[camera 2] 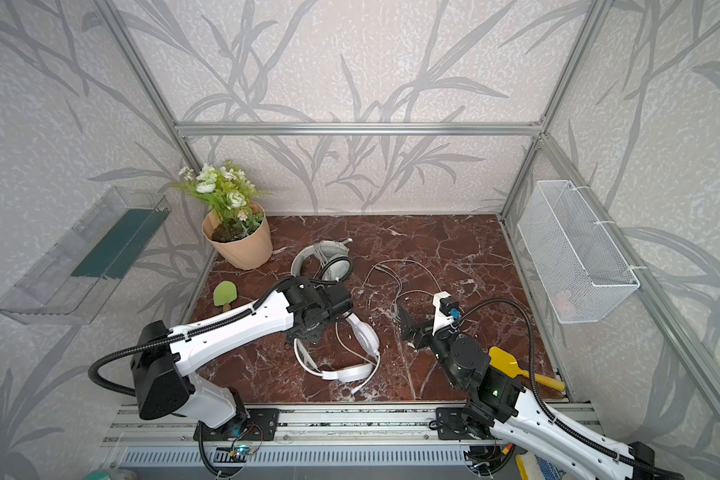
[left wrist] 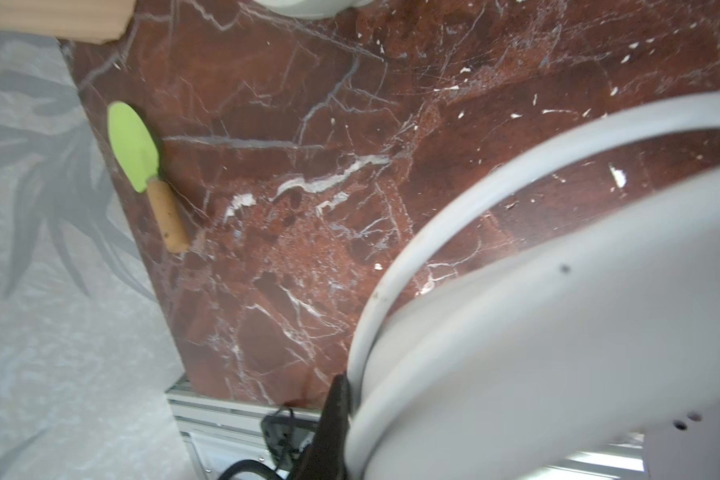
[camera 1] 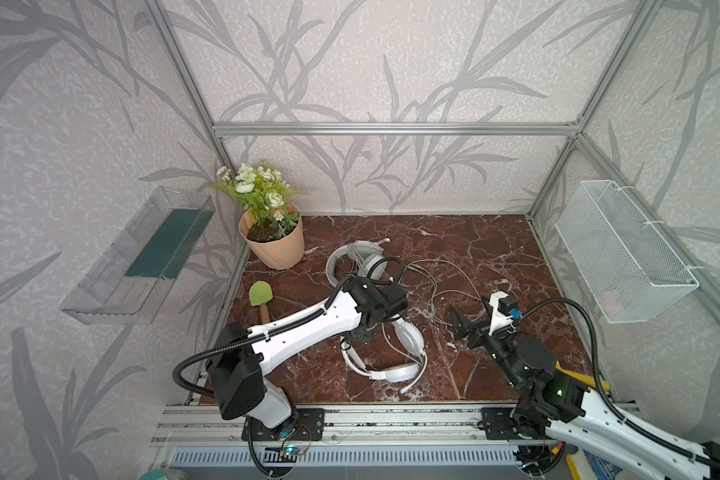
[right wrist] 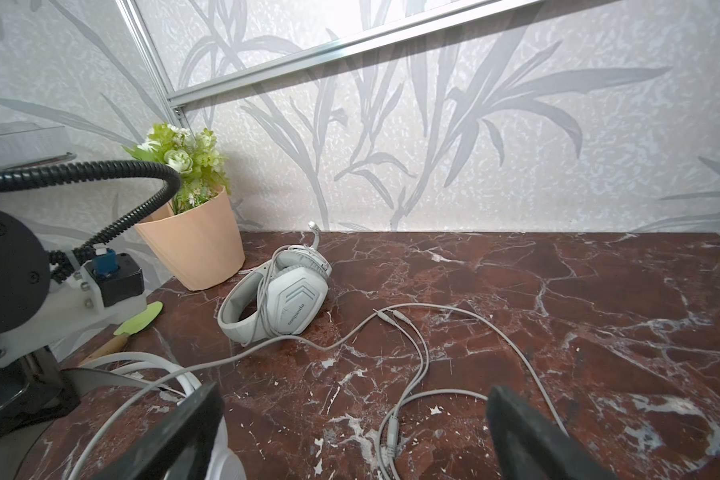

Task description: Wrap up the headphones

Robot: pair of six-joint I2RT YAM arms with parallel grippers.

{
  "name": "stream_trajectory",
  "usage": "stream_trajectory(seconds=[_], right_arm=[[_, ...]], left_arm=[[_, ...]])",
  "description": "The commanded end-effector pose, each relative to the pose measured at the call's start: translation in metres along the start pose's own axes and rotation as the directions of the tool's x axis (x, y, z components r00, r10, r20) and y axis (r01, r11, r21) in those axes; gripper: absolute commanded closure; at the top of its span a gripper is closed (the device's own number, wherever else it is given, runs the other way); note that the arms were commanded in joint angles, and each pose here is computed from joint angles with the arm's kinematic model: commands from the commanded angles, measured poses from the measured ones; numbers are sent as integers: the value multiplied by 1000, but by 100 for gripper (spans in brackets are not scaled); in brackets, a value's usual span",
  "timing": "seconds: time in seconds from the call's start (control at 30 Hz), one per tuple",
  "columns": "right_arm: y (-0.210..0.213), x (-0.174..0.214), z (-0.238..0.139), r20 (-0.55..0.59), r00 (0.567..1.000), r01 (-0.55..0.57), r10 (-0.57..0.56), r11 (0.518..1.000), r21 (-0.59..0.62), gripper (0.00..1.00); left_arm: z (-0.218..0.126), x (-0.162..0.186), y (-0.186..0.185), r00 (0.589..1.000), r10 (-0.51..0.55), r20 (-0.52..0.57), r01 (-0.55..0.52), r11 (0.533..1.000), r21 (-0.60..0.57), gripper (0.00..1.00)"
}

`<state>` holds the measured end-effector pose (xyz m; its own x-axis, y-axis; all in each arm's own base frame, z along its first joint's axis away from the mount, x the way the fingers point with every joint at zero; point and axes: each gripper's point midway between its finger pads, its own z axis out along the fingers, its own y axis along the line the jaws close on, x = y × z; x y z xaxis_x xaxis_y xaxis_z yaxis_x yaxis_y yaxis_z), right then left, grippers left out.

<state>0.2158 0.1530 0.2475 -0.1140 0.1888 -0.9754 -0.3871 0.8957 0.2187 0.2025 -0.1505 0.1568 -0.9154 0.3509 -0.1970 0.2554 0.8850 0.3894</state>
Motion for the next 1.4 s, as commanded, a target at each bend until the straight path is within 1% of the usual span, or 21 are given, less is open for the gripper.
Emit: stream_trajectory(seconds=[0.0,0.1,0.13,0.2,0.27,0.37,0.43,0.53,0.67,0.8,0.9,0.97,1.0,1.1,1.23,1.27,1.3,1.37], right_arm=[[20,-20,-1,31,1000,7,-4,995,-95,1],[39,-10,6,-11,999,44,-47,983,-178,1],[45,-7,9,-24,998,55,-61,978,-202,1],[55,-4,12,-46,996,62,-75,969,-240,1],[65,-5,14,-57,994,69,-88,957,-281,1],[74,-14,17,-50,995,64,-83,950,-304,1],[80,-18,21,-43,995,73,-91,946,-317,1],[92,-13,30,-53,991,99,-126,931,-352,1],[110,-2,42,-64,985,120,-160,903,-412,1],[117,8,49,-50,979,158,-199,885,-438,1],[130,26,48,-58,972,165,-226,842,-514,1],[140,37,47,-51,974,155,-222,809,-567,1],[142,39,47,-40,975,156,-219,801,-579,1],[145,39,57,-22,979,155,-203,810,-565,1],[157,43,70,-5,969,196,-245,788,-584,1],[158,46,74,-10,968,199,-252,788,-582,1],[161,40,76,14,970,206,-243,787,-581,1],[162,41,84,24,970,213,-243,795,-569,1]], left_arm=[[-17,-1,31,993,80,82,-77,996,-39,100],[-23,3,50,992,75,100,-74,997,-21,100],[-26,5,53,990,75,121,-75,997,-4,100],[-38,4,63,978,49,204,-54,998,19,100],[-48,4,75,951,12,309,-25,999,37,100],[-63,6,86,899,-28,437,-10,996,83,100],[-74,7,92,865,-59,498,-1,993,119,100],[-83,8,91,833,-58,551,-34,987,156,100],[-89,9,92,808,-43,588,-66,984,163,100],[-97,11,91,779,-33,626,-109,976,187,100],[-104,15,88,763,-33,646,-142,965,218,100],[-107,16,84,754,-38,656,-163,956,243,100],[-108,17,82,751,-41,659,-172,952,254,100],[-109,17,77,749,-46,661,-188,942,279,100],[-109,19,72,754,-47,655,-201,933,298,100],[-109,20,72,754,-51,654,-201,931,304,100],[-109,20,72,754,-51,655,-202,930,306,100],[-110,22,71,755,-57,654,-204,926,316,100]])
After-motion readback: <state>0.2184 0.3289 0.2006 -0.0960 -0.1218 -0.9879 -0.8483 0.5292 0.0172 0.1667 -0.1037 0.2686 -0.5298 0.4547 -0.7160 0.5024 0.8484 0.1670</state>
